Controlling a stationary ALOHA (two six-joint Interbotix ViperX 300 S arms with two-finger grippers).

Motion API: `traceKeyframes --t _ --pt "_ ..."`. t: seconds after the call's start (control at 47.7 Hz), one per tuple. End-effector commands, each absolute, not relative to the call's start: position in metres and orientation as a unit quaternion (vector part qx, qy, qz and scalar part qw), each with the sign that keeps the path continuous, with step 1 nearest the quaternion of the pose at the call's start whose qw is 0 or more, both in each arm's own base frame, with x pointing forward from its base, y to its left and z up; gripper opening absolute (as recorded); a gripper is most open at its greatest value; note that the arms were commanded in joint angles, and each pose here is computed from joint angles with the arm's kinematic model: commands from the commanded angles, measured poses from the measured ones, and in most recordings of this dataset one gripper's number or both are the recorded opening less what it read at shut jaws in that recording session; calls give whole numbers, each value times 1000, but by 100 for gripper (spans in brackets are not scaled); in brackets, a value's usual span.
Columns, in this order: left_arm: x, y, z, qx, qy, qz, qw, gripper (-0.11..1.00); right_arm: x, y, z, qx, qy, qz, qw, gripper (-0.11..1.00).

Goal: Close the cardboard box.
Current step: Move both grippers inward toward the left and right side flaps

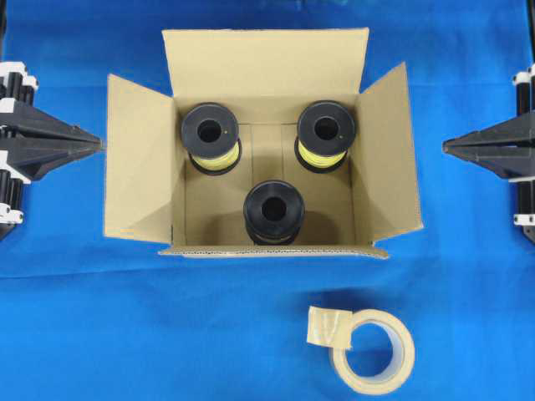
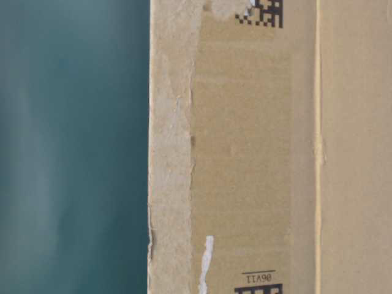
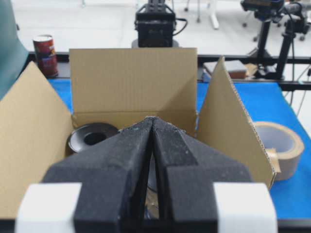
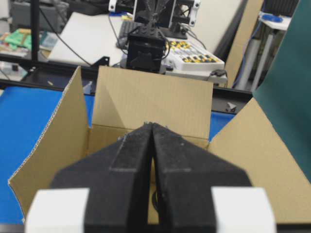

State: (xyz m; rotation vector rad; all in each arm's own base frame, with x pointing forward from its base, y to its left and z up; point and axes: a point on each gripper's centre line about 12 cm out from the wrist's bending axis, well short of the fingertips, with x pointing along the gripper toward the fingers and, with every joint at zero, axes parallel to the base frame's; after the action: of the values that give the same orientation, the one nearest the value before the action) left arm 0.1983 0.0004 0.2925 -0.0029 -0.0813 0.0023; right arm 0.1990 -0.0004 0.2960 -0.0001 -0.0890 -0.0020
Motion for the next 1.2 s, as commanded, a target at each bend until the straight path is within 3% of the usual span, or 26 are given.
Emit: traceKeyframes --t 0.0,0.231,0.483,0.776,1.175 --pt "200 0 296 -12 -37 1 999 0 200 -1 303 4 -51 -2 999 1" --pt "189 -1 298 -11 -8 -1 1000 0 192 -1 305 17 8 -2 1000 1" --pt "171 -1 288 -11 72 -3 997 0 184 0 293 32 87 -4 996 1" --pt "169 -1 247 -9 168 -2 986 0 185 0 247 33 183 -6 983 1" --pt "175 0 203 -15 212 1 977 0 199 -1 194 34 249 -11 968 0"
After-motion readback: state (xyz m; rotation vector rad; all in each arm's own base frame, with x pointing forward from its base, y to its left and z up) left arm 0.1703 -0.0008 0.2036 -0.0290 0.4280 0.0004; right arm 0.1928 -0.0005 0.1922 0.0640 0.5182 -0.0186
